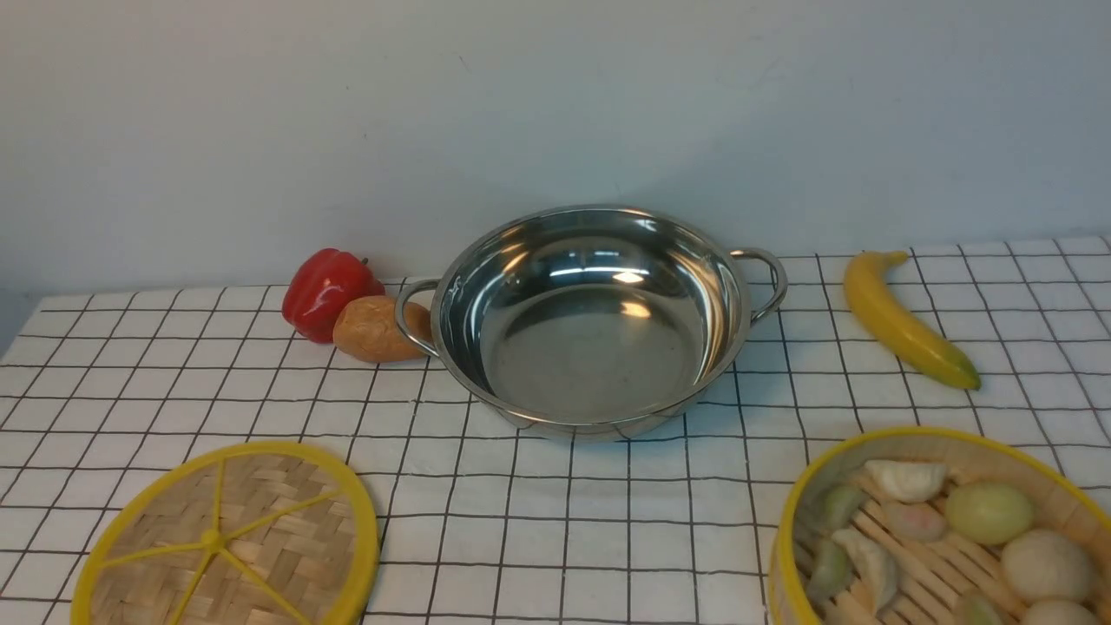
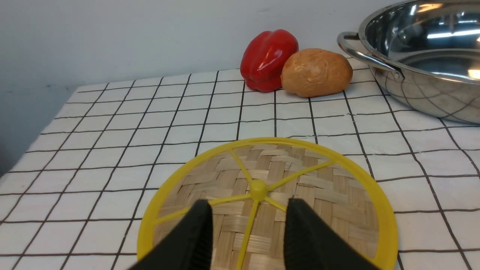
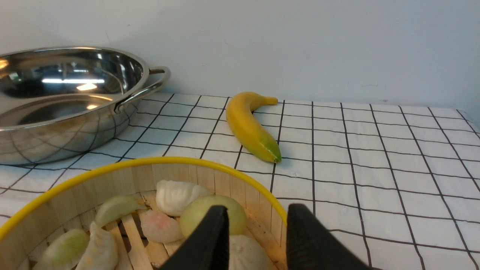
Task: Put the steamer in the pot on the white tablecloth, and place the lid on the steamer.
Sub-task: 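Reach for and grasp the rim of the bamboo steamer holding the buns with the right gripper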
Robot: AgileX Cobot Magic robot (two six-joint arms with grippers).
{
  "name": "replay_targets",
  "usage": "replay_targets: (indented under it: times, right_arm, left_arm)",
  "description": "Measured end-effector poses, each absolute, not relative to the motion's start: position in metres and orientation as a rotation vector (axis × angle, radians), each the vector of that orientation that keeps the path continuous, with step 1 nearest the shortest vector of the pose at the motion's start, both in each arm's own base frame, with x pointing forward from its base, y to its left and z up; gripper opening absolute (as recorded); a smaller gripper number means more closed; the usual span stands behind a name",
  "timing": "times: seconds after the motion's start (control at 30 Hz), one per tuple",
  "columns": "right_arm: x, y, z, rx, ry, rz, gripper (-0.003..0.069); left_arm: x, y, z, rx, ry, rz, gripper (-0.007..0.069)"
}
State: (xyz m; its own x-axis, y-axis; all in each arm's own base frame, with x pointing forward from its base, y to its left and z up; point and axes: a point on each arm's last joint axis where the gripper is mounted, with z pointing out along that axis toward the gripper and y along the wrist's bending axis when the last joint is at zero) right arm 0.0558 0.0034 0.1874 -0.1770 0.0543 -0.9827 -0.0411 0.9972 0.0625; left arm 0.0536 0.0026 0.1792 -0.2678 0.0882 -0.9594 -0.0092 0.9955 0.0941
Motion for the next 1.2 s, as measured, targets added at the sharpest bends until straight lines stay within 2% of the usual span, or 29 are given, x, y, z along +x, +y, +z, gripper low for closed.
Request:
replay_targets:
  times: [0.57, 0.7, 0.83, 0.93, 1.07, 1.1, 1.2]
  right_arm:
    - [0.056, 0.003, 0.187, 0.008, 1.747, 0.082, 0.0243]
    - [0.056, 0.004, 0.188, 0.059, 1.739, 0.134, 0.0243]
    - [0.057, 0.004, 0.196, 0.146, 1.648, 0.223, 0.0243]
    - [0.055, 0.004, 0.214, 0.156, 1.563, 0.242, 0.0243]
    - [0.044, 0.003, 0.262, 0.124, 1.432, 0.235, 0.0243]
    - [0.043, 0.003, 0.264, 0.123, 1.432, 0.236, 0.0243]
    - [0.029, 0.005, 0.298, 0.105, 1.415, 0.258, 0.0243]
  left_arm:
    - [0.054, 0.003, 0.179, 0.057, 1.840, 0.093, 0.0260]
    - [0.054, 0.003, 0.179, 0.057, 1.840, 0.093, 0.0260]
    - [0.054, 0.003, 0.179, 0.057, 1.840, 0.093, 0.0260]
    - [0.054, 0.003, 0.179, 0.057, 1.840, 0.093, 0.0260]
    - [0.054, 0.003, 0.179, 0.057, 1.840, 0.093, 0.0260]
    - [0.054, 0.003, 0.179, 0.057, 1.840, 0.093, 0.0260]
    - [0.054, 0.003, 0.179, 0.057, 1.840, 0.093, 0.0260]
